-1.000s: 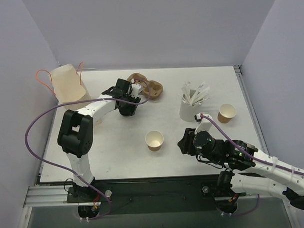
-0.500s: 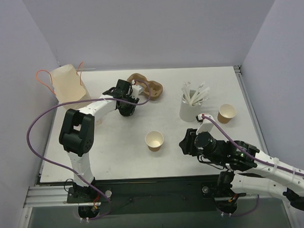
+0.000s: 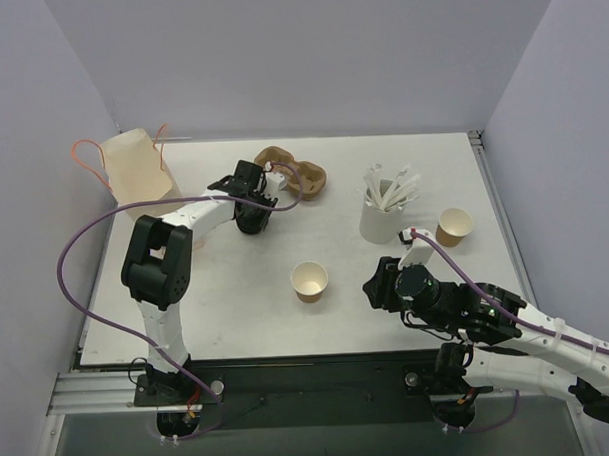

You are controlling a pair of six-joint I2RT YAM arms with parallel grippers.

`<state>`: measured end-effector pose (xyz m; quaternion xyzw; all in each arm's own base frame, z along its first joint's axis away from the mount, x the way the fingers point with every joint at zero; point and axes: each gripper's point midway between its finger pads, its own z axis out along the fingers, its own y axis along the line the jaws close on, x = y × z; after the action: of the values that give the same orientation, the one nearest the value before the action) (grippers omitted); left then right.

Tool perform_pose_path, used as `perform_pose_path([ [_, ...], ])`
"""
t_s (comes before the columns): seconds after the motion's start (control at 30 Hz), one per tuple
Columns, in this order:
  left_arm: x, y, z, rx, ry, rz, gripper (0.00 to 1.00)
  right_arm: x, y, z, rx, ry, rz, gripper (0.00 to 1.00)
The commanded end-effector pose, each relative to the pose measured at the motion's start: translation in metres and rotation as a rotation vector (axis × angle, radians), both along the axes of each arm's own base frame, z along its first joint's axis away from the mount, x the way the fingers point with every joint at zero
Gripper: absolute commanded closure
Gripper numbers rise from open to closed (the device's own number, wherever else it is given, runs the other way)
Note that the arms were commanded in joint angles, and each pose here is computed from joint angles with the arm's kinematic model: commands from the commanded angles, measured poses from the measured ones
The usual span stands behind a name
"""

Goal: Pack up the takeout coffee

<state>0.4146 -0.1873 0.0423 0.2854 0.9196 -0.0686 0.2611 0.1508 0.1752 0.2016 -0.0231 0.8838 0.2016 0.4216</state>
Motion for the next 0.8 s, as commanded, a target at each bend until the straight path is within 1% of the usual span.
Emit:
perform_pose_path([
  [0.0, 0.0169, -0.0081, 0.0271, -0.042, -0.080, -0.017, 0.67, 0.0032, -0.0064, 0.0012, -0.024, -0.023, -0.024, 0.61],
  [0.07, 0.0172, -0.0079, 0.0278, -0.041, -0.080, -0.016, 0.67, 0.0036, -0.0067, 0.0014, -0.025, -0.024, -0.027, 0.61],
  [0.2, 0.0165, -0.0067, 0.0276, -0.034, -0.075, -0.014, 0.62, 0.0036, -0.0063, 0.0013, -0.027, -0.023, -0.025, 0.61],
  [0.5, 0.0158, -0.0077, 0.0271, -0.036, -0.076, -0.018, 0.63, 0.0039, -0.0053, 0.0020, -0.028, -0.020, -0.027, 0.61],
  [0.6, 0.0153, -0.0079, 0.0270, -0.040, -0.072, -0.020, 0.66, 0.0043, -0.0042, 0.0006, -0.036, -0.017, -0.027, 0.61],
  [0.77, 0.0160, -0.0085, 0.0311, -0.045, -0.079, -0.021, 0.66, 0.0042, -0.0020, -0.0015, -0.047, -0.008, -0.022, 0.61],
])
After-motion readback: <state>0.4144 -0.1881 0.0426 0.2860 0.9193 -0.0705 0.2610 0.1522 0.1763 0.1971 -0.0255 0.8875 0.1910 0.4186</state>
